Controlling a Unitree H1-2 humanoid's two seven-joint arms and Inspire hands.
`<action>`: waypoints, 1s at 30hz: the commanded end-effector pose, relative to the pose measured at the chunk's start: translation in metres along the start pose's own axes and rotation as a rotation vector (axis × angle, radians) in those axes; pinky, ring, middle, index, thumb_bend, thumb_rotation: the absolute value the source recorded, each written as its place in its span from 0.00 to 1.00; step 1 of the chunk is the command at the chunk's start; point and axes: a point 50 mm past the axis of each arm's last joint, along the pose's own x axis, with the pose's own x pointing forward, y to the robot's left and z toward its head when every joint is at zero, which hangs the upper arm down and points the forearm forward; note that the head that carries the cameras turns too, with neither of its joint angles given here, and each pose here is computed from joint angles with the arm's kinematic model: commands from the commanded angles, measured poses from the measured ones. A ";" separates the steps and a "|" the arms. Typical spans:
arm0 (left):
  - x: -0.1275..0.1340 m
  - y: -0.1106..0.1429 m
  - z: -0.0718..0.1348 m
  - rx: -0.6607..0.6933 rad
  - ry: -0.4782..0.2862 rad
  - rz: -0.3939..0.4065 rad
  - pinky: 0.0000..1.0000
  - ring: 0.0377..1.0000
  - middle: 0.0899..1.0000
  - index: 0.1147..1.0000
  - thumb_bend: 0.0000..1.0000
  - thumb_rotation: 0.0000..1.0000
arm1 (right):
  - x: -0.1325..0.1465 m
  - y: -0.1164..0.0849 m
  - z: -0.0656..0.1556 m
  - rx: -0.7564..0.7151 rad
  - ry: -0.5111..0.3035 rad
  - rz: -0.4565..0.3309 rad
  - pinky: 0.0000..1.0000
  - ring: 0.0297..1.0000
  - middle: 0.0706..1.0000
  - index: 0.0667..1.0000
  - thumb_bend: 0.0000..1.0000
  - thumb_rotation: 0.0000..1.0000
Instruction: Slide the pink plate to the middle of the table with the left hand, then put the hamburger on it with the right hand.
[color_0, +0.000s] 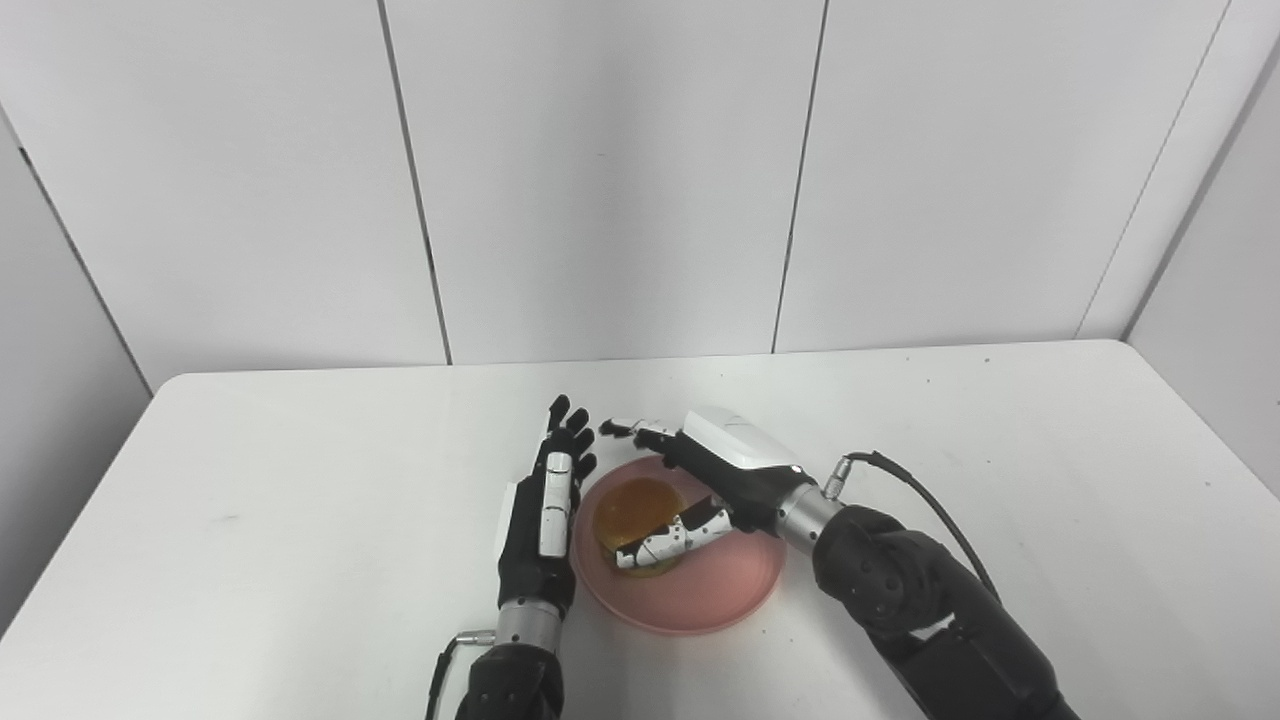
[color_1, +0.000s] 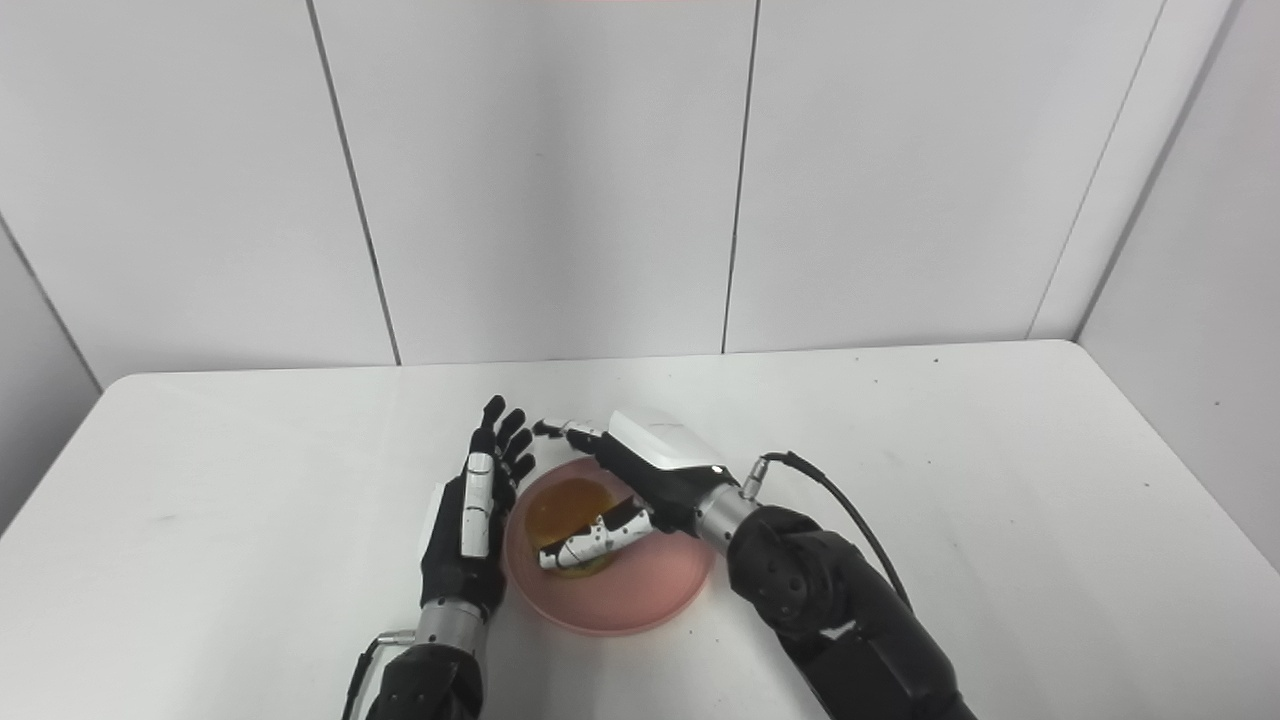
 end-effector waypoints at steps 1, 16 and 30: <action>-0.026 0.007 -0.032 -0.010 0.102 0.021 0.93 0.95 0.95 0.95 0.69 1.00 | -0.006 -0.022 0.007 -0.018 -0.066 -0.059 0.84 0.93 0.93 0.87 0.71 0.51; -0.032 0.021 -0.031 0.026 0.087 0.052 0.97 0.95 0.95 0.96 0.71 1.00 | -0.031 0.008 -0.028 0.391 -0.101 -0.399 0.88 0.99 1.00 1.00 0.67 0.65; -0.034 0.027 -0.029 0.037 0.062 0.073 1.00 0.97 0.96 0.98 0.72 1.00 | -0.024 0.041 -0.052 0.841 -0.082 -0.668 1.00 1.00 1.00 1.00 0.63 0.85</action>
